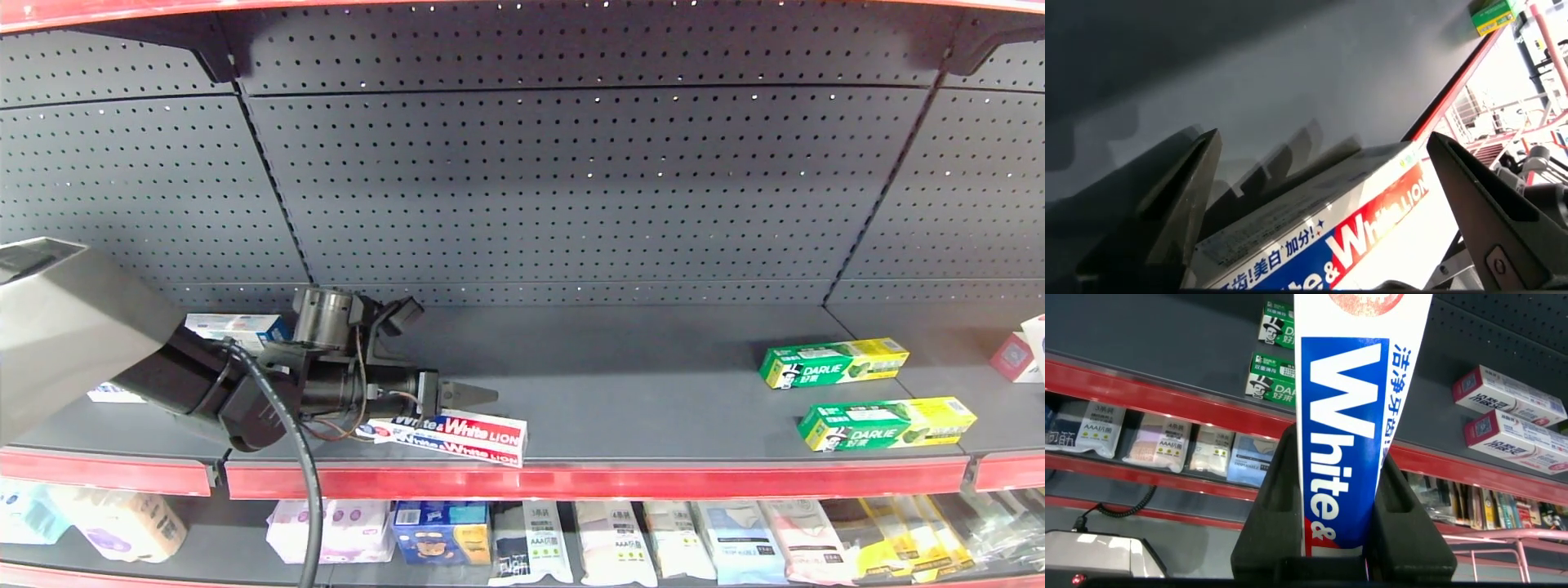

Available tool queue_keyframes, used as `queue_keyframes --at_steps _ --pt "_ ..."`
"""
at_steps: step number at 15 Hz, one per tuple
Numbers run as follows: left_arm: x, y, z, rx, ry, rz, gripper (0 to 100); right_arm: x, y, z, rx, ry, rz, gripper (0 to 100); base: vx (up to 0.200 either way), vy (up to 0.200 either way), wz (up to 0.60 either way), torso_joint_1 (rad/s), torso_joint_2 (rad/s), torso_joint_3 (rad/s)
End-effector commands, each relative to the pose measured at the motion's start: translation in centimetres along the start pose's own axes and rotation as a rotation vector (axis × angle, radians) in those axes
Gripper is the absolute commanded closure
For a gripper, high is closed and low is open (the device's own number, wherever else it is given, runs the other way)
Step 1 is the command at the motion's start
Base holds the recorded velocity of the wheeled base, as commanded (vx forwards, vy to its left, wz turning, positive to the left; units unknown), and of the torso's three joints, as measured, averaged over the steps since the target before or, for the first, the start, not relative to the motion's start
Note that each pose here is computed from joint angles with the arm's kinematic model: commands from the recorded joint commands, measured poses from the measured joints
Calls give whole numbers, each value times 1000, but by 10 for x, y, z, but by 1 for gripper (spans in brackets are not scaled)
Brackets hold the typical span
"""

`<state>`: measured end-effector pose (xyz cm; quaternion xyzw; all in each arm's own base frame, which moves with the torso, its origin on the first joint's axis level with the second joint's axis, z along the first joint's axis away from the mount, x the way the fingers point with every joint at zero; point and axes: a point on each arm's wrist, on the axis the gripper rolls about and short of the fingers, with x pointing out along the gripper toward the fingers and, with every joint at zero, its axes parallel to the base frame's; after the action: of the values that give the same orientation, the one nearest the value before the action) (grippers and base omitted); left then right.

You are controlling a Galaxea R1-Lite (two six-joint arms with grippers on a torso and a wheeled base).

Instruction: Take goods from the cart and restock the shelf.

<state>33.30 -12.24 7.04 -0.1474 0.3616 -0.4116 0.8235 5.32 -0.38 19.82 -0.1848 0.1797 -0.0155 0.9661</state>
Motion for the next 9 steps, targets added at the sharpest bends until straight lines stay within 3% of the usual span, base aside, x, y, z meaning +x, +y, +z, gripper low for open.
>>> queue_keyframes --at_steps 1,4,9 --pt "-3 -2 2 8 -11 -1 0 -1 0 0 0 -5 -2 100 0 0 0 0 0 0" --pt "-13 -2 5 -1 -30 15 0 -1 0 0 0 -6 -3 100 0 0 0 0 0 0" --pt "-19 -6 -2 -14 -15 17 0 -3 0 0 0 -12 -5 100 0 0 0 0 0 0"
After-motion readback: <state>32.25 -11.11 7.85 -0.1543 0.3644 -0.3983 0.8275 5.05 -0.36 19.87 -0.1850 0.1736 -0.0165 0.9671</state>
